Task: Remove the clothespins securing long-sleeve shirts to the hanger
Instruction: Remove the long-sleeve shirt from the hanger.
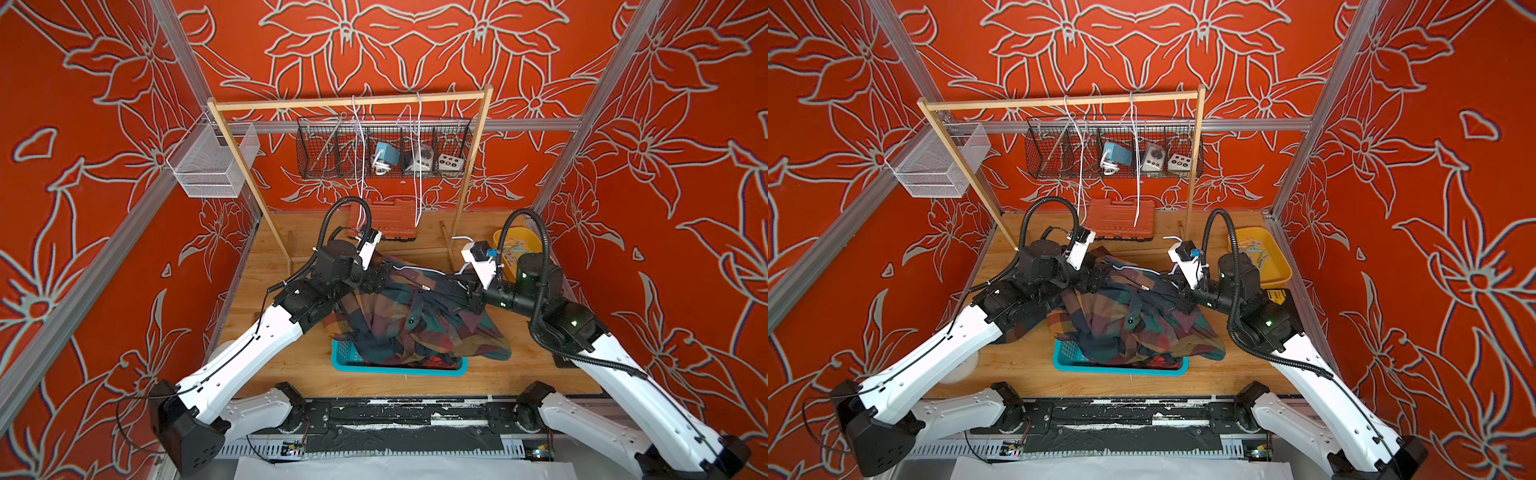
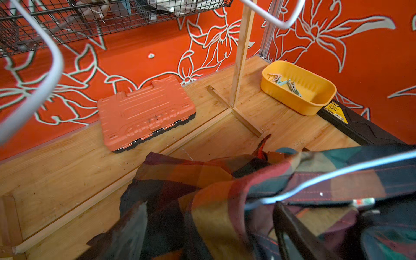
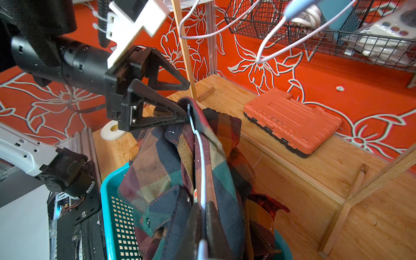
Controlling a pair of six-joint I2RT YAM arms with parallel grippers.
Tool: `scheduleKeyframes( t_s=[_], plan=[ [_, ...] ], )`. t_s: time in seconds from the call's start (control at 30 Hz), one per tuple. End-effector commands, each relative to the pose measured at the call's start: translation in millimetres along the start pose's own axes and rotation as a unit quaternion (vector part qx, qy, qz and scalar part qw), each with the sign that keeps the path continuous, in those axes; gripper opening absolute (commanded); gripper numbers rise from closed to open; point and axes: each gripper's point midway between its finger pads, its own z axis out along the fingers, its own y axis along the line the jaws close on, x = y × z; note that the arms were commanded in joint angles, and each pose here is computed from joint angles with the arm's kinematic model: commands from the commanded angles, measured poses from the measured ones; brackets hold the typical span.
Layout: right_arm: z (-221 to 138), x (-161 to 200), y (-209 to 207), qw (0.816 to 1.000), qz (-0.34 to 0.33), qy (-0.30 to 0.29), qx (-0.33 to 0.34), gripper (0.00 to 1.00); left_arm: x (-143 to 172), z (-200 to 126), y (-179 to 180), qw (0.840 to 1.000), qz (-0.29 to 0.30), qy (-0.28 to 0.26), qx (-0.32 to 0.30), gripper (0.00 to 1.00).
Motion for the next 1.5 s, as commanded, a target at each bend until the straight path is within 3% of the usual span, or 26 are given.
scheduleKeyframes(
  t_s=[0.0, 0.13, 0.27, 0.47, 1.03, 1.23, 1.47],
  plan=[
    [-8, -11, 5, 1.0, -0.02, -0.01, 0.002, 0.0, -12, -2, 4, 1.0, 0.01, -0.013, -0.016, 0.78],
    [-11, -15, 10, 1.0, -0.025, -0.018, -0.004, 0.0, -10, 2, 6, 1.0, 0.016, -0.008, -0.023, 0.63],
    [-15, -18, 13, 0.999, -0.029, -0.022, -0.006, 0.0, -10, 3, 6, 1.0, 0.018, -0.009, -0.022, 0.2],
    [-19, -21, 16, 0.999, -0.029, -0.027, -0.011, 0.0, -12, 3, 5, 0.999, 0.022, -0.009, -0.021, 0.0],
    [-34, -16, 47, 0.995, -0.049, -0.033, -0.085, 0.0, -32, 13, 55, 0.994, -0.014, -0.007, -0.112, 0.0],
    [-40, -14, 55, 0.992, -0.055, -0.036, -0.103, 0.0, -23, 18, 73, 0.993, -0.034, 0.006, -0.109, 0.0],
    [-48, -18, 52, 0.993, -0.061, -0.054, -0.083, 0.0, 5, 28, 70, 0.995, -0.041, 0.033, -0.086, 0.0]
  ],
)
